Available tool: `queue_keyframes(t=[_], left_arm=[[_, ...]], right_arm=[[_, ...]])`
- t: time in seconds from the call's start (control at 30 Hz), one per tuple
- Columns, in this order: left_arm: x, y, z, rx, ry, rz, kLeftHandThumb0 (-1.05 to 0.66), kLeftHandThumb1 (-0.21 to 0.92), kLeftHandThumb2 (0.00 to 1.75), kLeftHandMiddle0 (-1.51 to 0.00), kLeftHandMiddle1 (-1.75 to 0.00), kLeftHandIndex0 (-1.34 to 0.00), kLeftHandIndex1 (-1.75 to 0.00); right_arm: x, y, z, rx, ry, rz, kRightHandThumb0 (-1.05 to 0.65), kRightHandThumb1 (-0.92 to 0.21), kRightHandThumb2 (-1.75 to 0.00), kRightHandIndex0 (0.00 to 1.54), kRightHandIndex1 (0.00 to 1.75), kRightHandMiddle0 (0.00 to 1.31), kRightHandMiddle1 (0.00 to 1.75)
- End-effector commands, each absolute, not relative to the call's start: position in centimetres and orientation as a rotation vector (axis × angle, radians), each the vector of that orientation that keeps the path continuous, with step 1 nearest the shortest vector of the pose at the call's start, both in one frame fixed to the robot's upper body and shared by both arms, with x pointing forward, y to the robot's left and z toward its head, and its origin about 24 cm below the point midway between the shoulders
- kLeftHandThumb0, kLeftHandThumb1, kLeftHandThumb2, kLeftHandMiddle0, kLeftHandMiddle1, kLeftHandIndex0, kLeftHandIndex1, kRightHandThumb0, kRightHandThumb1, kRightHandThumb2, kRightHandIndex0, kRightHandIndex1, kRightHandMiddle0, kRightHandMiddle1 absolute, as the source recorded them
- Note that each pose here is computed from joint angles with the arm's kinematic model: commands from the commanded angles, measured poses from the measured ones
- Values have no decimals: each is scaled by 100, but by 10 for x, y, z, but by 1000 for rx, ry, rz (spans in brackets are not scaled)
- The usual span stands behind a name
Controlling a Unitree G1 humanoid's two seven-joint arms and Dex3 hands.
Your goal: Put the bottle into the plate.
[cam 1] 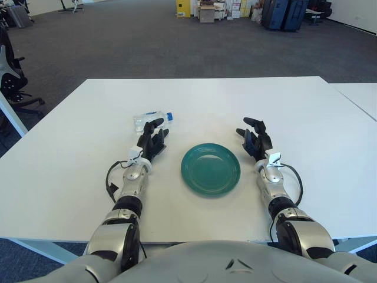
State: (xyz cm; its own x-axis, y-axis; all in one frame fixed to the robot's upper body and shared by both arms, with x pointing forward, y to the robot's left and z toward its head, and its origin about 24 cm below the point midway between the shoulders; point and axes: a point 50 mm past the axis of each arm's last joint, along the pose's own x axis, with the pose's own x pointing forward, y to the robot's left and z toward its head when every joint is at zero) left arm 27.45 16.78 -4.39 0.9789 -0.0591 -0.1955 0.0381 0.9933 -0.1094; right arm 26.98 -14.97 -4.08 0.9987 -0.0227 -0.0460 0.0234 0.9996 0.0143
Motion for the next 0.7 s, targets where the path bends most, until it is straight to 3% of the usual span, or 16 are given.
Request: queue_keyframes(t=[0.0, 0.13, 0.3, 0.67], left_arm=[[283, 175, -35, -59, 230, -21, -66, 92, 73, -50, -43, -7, -103], [304, 186, -1, 56, 241, -16, -65, 92, 67, -51, -56, -15, -106], [307, 188, 22, 214, 245, -43, -65, 92, 56, -52, -67, -24, -111], [318, 190, 64, 616, 174, -70, -71, 92, 56, -57, -66, -35, -113]], right_arm=[[219, -139, -87, 42, 271, -29, -59, -92, -69, 39, 56, 3, 104], [220, -139, -87, 34, 270, -30, -58, -92, -68, 38, 56, 2, 104], [221, -139, -87, 35, 269, -28, -59, -92, -65, 38, 56, 3, 105], [220, -141, -87, 45, 275, -29, -57, -92, -61, 40, 58, 6, 107]])
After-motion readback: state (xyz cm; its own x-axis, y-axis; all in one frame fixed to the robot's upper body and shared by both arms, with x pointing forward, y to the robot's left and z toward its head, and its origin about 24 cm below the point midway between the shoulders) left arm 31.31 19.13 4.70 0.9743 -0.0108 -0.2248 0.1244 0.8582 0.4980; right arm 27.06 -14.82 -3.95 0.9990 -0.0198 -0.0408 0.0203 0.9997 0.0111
